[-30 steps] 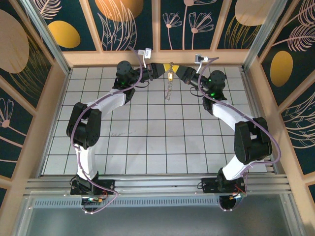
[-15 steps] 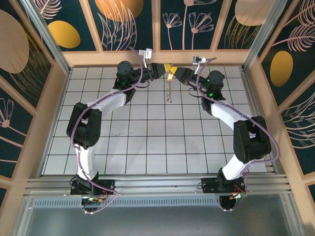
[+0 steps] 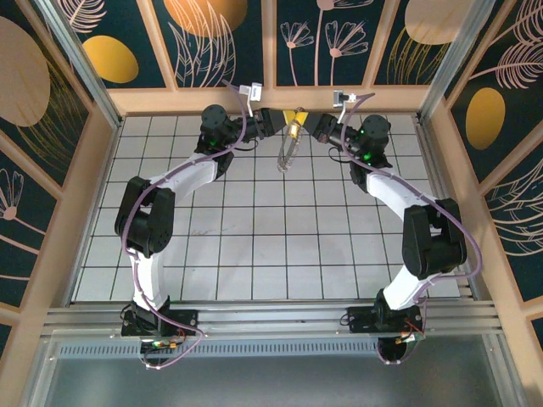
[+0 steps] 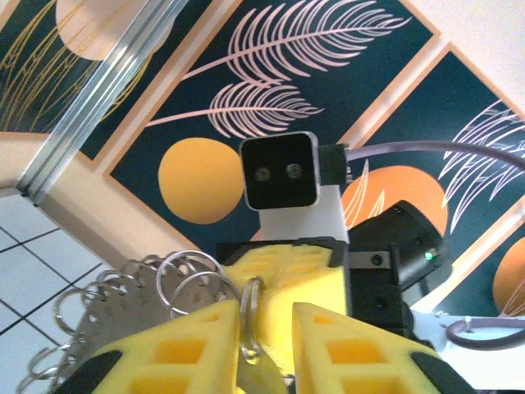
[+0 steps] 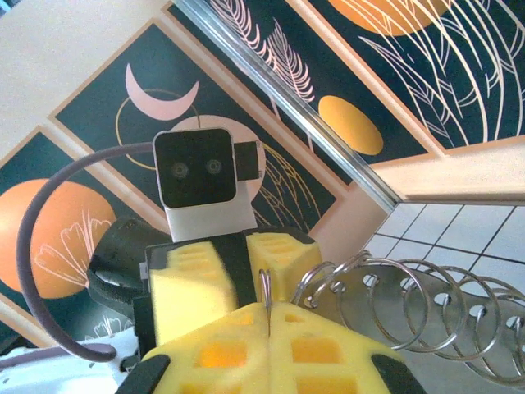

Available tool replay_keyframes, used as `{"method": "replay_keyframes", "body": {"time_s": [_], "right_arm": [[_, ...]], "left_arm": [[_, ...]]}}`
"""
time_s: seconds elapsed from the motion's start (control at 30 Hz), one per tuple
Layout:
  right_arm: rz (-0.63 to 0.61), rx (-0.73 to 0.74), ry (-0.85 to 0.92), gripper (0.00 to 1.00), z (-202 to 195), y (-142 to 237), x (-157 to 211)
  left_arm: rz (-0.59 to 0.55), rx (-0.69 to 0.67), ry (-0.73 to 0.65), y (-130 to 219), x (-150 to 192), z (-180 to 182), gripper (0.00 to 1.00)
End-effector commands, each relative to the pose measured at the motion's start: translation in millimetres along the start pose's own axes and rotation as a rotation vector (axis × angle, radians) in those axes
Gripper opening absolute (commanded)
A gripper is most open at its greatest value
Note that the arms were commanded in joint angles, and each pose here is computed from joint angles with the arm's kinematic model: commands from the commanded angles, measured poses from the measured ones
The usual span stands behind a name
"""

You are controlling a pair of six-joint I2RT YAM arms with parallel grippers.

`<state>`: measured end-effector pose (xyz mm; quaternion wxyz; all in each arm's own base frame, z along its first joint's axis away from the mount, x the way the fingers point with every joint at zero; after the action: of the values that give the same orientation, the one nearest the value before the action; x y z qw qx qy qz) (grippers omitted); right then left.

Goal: Put the keys on the keyring

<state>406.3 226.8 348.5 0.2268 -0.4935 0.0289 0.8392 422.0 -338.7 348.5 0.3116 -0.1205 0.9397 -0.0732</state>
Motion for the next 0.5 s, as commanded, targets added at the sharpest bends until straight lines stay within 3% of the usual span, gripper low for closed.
{"method": "replay_keyframes", "body": {"time_s": [0.0,0.47], "right_arm": [[0.028,-0.058,0.084,0.0,4,2,-13],[0.269,-0.184,0.142,0.0,-17,4,2]], "left_arm": [[0.024,0.049,-0.083,-1,-9,-26,0.29],[0.152,-0.072,-0.127,11,-24,-1,0.33]]}}
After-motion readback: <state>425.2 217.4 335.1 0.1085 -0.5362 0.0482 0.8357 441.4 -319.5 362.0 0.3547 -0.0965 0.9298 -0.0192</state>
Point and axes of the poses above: each hand's point on the last joint's axis, 136 mm out from that joint toward the fingers, its own y axis back along the fingers, its own z axis along the line the jaws close on, x = y × z, the point moved 2 cm from there along y, back along the fingers, and after that the axes turned 13 degrees about y, right-handed, at the moved point
